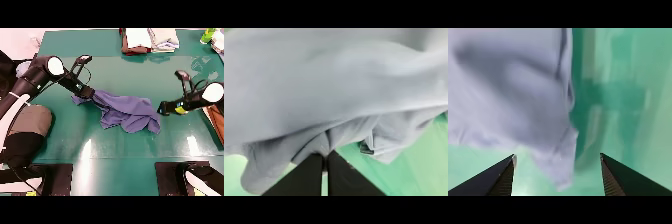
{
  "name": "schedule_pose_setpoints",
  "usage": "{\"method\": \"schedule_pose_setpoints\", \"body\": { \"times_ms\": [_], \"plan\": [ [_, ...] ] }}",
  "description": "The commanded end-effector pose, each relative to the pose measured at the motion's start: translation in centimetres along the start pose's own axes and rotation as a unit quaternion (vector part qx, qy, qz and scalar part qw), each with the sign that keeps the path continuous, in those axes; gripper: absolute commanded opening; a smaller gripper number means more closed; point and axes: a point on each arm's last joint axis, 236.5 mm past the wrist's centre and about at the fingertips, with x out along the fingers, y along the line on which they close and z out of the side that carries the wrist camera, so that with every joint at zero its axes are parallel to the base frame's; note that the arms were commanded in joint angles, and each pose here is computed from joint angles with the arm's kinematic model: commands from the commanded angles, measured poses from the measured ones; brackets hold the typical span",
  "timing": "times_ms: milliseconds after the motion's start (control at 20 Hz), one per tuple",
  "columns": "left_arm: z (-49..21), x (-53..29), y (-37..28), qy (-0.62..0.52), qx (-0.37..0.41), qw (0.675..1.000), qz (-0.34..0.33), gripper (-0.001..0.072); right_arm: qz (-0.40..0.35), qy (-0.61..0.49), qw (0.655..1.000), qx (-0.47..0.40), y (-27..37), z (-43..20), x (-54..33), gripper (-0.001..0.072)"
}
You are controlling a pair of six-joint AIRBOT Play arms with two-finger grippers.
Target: Fold the shirts.
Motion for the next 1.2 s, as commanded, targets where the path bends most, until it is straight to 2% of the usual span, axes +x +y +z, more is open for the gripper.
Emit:
{"method": "schedule_pose_setpoints", "body": {
  "times_ms": [0, 250, 300, 350, 450, 500, 650, 800, 1000, 1150],
  "plan": [
    [0.2, -1.4, 0.0, -0.011, 0.009, 1.000, 0.008, 0.0029, 0.060, 0.027, 0.998, 0.020, 1.0, -2.9, 2.5, 0.0601],
    [0.1, -1.4, 0.0, -0.008, 0.009, 1.000, 0.008, 0.0029, 0.053, 0.025, 0.997, 0.043, 0.0, -1.6, 5.8, 0.0568],
    [0.0, -1.4, 0.0, -0.007, 0.009, 1.000, 0.007, 0.0030, 0.052, 0.028, 0.997, 0.042, -0.1, -1.3, 6.3, 0.0500],
    [-0.1, -1.4, 0.0, -0.005, 0.009, 1.000, 0.007, 0.0029, 0.050, 0.028, 0.998, 0.037, -0.2, -0.8, 6.7, 0.0395],
    [-0.1, -1.5, -0.1, -0.006, 0.009, 1.000, 0.007, 0.0029, 0.051, 0.017, 0.998, 0.020, 0.0, 0.6, 6.4, 0.0070],
    [0.1, -2.1, -0.2, -0.014, 0.011, 1.000, 0.008, 0.0029, 0.053, 0.005, 0.999, 0.012, 0.2, 1.5, 5.7, 0.0022],
    [2.4, -7.1, -1.2, -0.081, 0.030, 0.996, 0.016, 0.0029, 0.056, -0.091, 0.994, -0.023, 2.0, 6.2, -0.2, 0.0021],
    [5.9, -17.8, -3.9, -0.215, 0.061, 0.974, 0.023, 0.0029, 0.055, -0.245, 0.965, -0.077, 4.8, 11.0, -11.9, 0.0021],
    [6.4, -35.7, -8.8, -0.421, 0.096, 0.902, 0.019, 0.0029, 0.065, -0.445, 0.883, -0.135, 9.3, 11.6, -30.3, 0.0021],
    [3.3, -46.6, -11.7, -0.542, 0.113, 0.832, 0.010, 0.0029, 0.073, -0.532, 0.828, -0.161, 11.4, 8.9, -39.6, 0.0021]
  ]
}}
